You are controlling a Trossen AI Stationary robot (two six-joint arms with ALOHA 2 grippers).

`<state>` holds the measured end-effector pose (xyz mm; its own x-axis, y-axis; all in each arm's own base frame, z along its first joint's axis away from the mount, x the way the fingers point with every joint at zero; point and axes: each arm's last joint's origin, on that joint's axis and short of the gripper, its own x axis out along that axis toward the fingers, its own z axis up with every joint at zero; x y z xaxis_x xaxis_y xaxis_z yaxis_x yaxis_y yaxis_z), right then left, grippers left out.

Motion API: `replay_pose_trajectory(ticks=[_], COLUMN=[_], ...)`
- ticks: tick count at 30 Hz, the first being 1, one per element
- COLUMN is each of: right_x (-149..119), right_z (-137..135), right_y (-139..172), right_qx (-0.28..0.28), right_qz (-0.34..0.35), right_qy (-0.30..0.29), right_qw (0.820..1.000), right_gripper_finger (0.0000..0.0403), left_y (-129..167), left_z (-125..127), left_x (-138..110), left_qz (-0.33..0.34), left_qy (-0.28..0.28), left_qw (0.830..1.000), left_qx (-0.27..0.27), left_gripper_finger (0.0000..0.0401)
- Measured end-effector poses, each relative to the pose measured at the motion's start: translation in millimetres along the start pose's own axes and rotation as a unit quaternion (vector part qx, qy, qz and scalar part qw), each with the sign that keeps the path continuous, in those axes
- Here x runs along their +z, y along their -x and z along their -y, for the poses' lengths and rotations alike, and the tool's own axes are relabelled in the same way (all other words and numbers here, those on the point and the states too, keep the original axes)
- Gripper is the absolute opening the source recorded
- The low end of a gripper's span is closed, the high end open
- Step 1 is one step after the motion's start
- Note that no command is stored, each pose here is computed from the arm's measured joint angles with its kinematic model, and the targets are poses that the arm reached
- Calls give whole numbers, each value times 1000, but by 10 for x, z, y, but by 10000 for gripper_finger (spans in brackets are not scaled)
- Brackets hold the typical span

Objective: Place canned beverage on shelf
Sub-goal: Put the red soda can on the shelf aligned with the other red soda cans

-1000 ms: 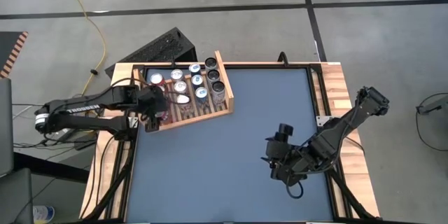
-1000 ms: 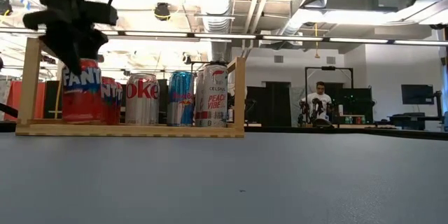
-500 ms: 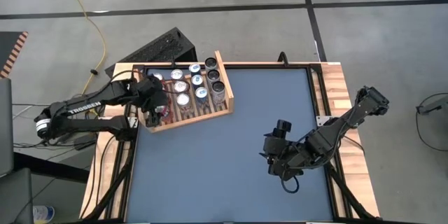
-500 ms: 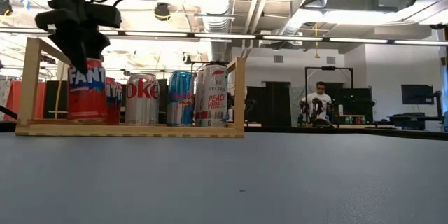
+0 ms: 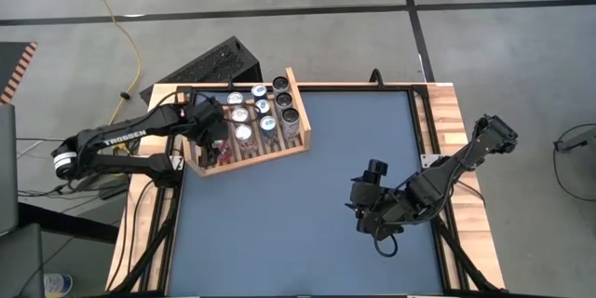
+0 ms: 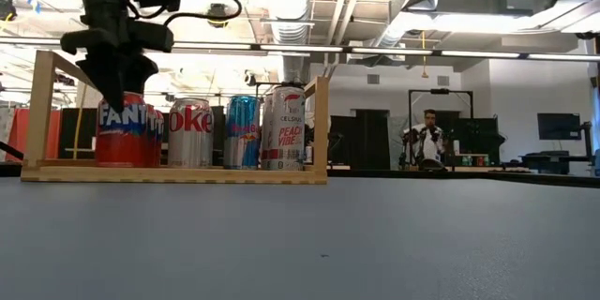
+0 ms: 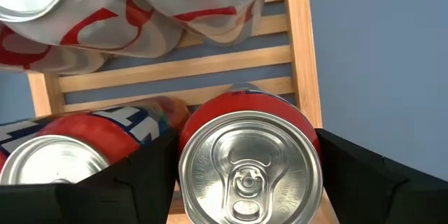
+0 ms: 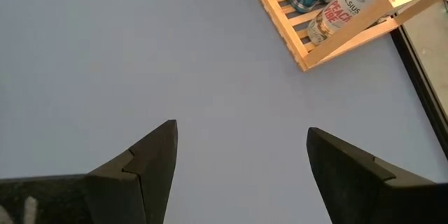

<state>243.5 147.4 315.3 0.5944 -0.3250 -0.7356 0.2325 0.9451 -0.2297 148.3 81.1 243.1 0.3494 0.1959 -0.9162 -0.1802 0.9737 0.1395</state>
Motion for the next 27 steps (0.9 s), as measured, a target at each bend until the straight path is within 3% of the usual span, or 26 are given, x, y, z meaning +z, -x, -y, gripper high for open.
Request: replay_pose_trajectory(ticks=[11, 18, 27], right_x=[0, 0, 0], right_z=[0, 0, 0], right_y=[0, 0, 0], right_qx=[0, 0, 0], right_qz=[0, 0, 0], right_qy=[0, -1, -1], right_qw=[1000, 1000, 1000], right_gripper_finger=[291, 291, 291], left_y=[-9, -8, -9], left_z=[4, -7, -12], left_x=[6, 21, 17], left_qz=[0, 6, 1], left_qy=[-5, -1, 15], left_qw=[1000, 1000, 1000], left_qx=[-10, 3, 12], left_gripper_finger=[277, 341, 355])
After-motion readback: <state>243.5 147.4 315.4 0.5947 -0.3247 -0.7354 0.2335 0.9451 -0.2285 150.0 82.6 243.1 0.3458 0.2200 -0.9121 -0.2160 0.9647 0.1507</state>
